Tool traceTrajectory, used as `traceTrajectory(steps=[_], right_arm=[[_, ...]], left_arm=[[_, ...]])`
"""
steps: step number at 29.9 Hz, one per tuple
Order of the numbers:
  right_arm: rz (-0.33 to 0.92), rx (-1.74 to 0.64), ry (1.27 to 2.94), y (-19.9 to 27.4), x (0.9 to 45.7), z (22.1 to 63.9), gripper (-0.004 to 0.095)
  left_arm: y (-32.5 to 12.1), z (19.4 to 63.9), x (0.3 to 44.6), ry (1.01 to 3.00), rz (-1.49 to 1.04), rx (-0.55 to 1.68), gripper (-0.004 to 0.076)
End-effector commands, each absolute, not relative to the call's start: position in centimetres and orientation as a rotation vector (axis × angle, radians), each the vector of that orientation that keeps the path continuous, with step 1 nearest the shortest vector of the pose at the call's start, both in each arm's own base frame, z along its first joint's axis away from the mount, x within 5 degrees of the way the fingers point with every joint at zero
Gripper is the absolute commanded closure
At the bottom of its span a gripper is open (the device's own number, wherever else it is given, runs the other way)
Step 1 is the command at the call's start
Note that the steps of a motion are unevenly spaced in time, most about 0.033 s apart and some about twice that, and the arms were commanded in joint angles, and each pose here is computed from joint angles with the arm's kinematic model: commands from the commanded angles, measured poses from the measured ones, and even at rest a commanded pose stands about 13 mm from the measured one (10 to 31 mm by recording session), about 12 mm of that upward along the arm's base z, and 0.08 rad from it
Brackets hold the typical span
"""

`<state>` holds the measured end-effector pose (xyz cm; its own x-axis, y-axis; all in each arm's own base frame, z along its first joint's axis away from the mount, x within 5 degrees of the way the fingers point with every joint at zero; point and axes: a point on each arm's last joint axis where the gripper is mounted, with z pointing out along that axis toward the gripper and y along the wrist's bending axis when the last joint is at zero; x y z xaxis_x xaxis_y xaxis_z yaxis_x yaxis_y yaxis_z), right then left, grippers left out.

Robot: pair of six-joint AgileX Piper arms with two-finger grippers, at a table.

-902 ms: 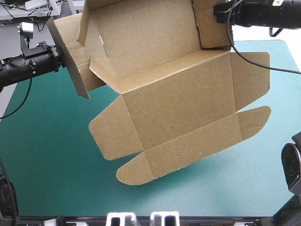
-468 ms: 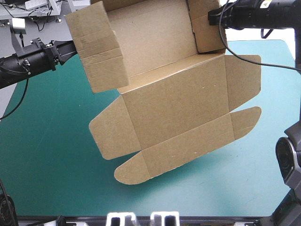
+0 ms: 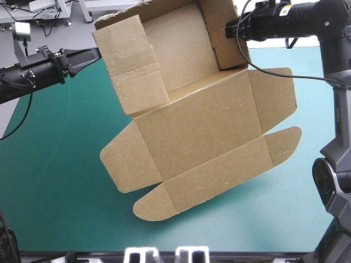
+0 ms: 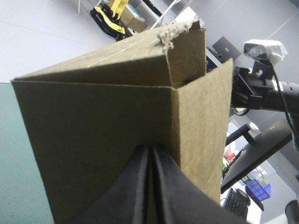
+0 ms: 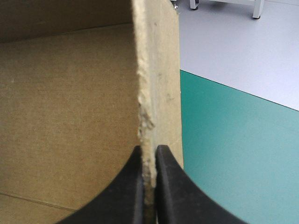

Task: Fold the box

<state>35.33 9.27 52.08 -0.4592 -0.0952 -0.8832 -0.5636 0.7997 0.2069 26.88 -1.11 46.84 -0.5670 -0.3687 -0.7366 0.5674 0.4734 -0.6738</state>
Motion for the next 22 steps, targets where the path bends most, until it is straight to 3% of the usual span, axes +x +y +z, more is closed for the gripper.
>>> traceTrajectory(steps=[1, 8, 22], right_arm=[[0.645, -0.433, 1.832, 9.3, 33.4, 55.3, 0.0917], [0.661, -0.385, 1.802, 9.2, 33.5, 55.6, 0.0917], [0.649, -0.336, 1.776, 9.0, 33.8, 55.9, 0.0917]], left_arm=[[-2.0, 48.7, 25.1, 1.727, -1.320, 0.256, 0.0636], [-3.4, 48.6, 24.9, 1.745, -1.349, 0.309, 0.0460], [-4.0, 49.0, 23.7, 1.761, -1.302, 0.359, 0.0415]])
